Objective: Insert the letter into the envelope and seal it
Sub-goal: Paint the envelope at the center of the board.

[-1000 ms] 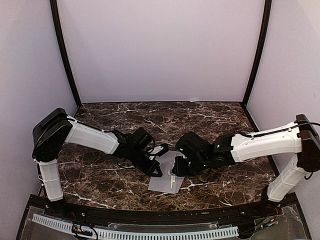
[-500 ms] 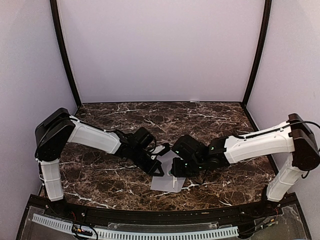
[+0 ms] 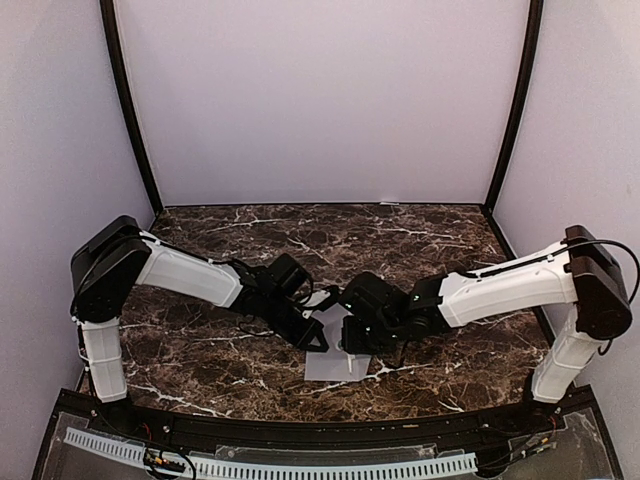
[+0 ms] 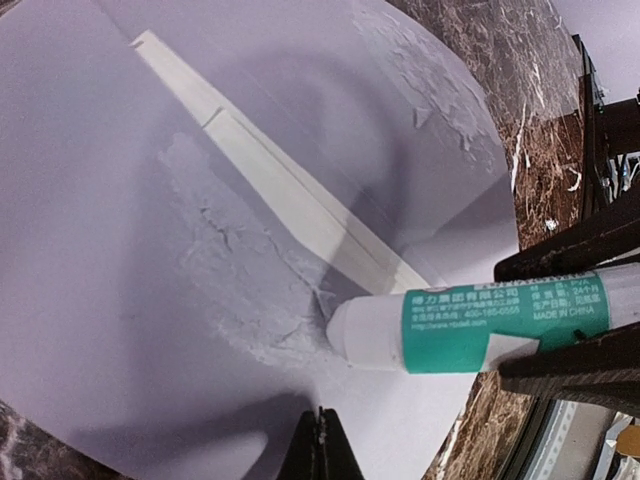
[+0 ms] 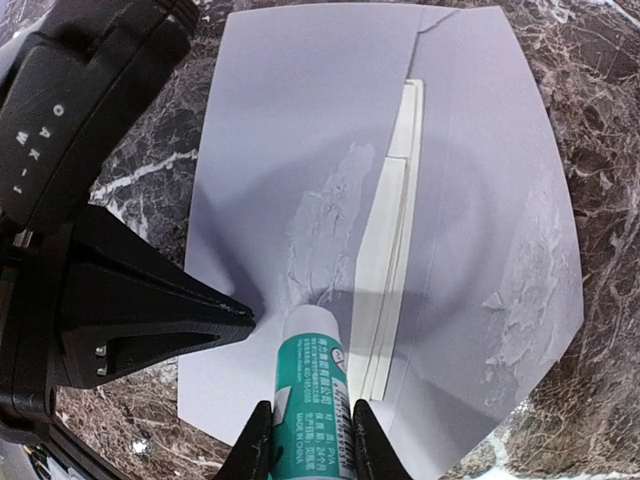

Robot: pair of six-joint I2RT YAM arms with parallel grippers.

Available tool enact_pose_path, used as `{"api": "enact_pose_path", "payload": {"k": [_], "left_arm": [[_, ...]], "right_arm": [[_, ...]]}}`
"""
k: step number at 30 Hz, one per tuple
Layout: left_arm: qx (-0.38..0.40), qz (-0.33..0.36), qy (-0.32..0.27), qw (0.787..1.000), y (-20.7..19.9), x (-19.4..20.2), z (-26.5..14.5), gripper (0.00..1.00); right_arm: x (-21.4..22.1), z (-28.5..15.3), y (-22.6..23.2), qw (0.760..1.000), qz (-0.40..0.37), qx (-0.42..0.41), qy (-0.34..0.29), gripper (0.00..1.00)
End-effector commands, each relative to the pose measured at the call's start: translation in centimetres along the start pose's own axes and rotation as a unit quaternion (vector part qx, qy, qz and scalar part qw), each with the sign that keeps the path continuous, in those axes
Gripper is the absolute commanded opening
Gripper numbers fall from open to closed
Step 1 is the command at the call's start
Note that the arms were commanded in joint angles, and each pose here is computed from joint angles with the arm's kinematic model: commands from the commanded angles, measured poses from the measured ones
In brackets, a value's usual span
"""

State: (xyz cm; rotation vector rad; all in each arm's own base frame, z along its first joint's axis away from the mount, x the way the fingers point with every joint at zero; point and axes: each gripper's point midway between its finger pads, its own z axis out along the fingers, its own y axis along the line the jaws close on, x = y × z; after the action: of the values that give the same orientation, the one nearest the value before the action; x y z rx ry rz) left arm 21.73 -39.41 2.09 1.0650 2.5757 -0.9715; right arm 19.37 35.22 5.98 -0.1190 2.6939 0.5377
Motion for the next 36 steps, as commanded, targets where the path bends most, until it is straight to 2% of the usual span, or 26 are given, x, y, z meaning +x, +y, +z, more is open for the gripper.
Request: {"api": "enact_pose_path", "payload": {"k": [1,11,15,18,23,28,36], "left_arm": [[-0.029,-0.018,0.032,0.999,1.7,1.9,0.8,0.0],[-0.021,-0.023,0.037,0.999,1.6,2.1,1.1,0.0],[-0.004,-0.011,0.011,1.0,0.4,0.5,-0.2,0.0],[0.013,-0.006,-0.04,0.999,-0.9,-2.3,-3.0,0.1],[-0.005,-0.006,-0.11,0.994,0.1,-6.0,-7.1,0.2],[-0.024,-0.015,-0.095,0.995,2.1,-6.8,-6.1,0.21],[-0.053,-0.044,-0.04,0.997,5.2,-4.2,-2.4,0.1]], "right_arm": [[-1.0,0.6,-0.3,0.999,0.01,0.027,-0.014,0.03],[-1.1,1.4,-0.7,0.999,0.011,0.042,-0.015,0.02],[-1.0,1.5,-0.1,1.0,0.009,0.024,-0.011,0.02],[-1.0,1.3,0.1,1.0,0.008,0.017,-0.01,0.02],[-1.0,0.7,0.3,1.0,0.009,0.004,-0.014,0.02],[-1.0,0.4,0.1,1.0,0.007,0.007,-0.013,0.02],[-1.2,0.1,0.3,1.0,0.009,0.001,-0.017,0.02]]}}
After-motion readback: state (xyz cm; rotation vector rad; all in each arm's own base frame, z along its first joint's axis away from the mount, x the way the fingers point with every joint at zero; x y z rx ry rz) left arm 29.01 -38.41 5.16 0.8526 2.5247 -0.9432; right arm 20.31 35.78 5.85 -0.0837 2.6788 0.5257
